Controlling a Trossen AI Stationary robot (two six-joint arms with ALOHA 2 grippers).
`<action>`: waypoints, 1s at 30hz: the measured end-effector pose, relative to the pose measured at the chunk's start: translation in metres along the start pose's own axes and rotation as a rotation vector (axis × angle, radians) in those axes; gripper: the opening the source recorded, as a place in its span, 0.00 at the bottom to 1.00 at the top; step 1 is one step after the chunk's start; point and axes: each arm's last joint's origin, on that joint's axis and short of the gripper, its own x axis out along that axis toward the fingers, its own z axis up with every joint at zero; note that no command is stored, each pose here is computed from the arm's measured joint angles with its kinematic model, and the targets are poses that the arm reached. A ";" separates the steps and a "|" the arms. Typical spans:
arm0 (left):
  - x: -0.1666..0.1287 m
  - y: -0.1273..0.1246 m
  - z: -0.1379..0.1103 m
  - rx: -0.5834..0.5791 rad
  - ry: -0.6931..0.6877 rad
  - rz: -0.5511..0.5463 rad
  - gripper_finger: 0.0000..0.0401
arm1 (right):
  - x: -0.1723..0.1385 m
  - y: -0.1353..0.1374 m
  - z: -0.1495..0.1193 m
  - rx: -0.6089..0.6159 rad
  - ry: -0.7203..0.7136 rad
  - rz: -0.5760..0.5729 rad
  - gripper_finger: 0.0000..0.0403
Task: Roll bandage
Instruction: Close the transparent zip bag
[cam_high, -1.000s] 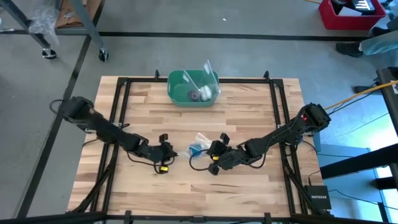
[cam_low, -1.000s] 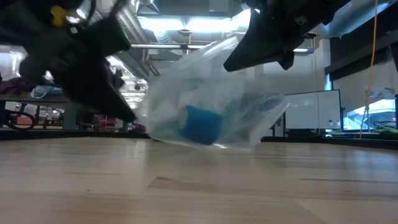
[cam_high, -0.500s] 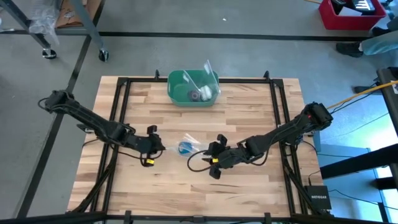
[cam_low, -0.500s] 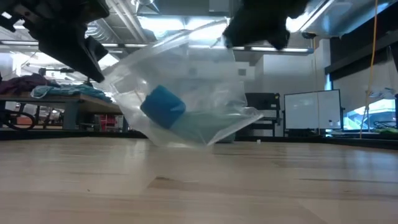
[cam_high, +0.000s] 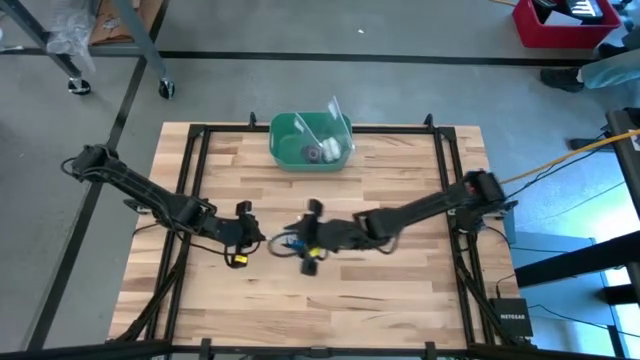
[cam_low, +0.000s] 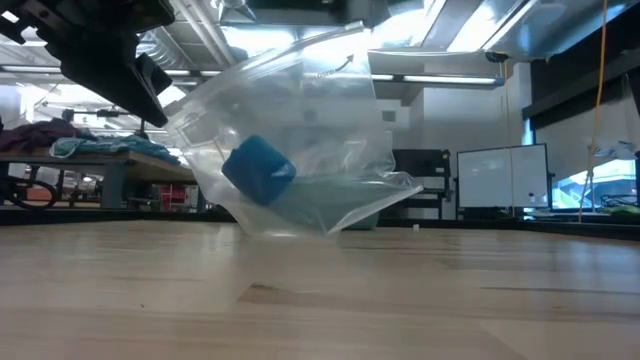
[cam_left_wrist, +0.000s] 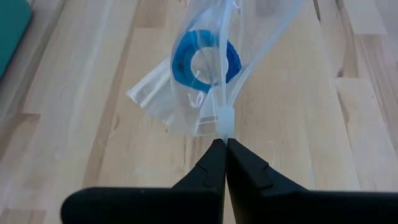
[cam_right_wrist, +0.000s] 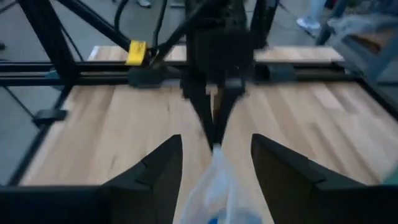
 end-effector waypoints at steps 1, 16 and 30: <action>0.000 0.000 0.000 -0.003 0.000 0.000 0.00 | 0.010 -0.002 0.003 -0.018 -0.002 -0.011 0.48; -0.001 0.000 0.001 -0.008 -0.009 -0.003 0.00 | 0.091 -0.016 -0.017 -0.089 0.264 0.026 0.41; -0.002 -0.001 0.004 0.007 -0.041 -0.009 0.00 | 0.098 -0.015 -0.026 -0.094 0.277 0.015 0.25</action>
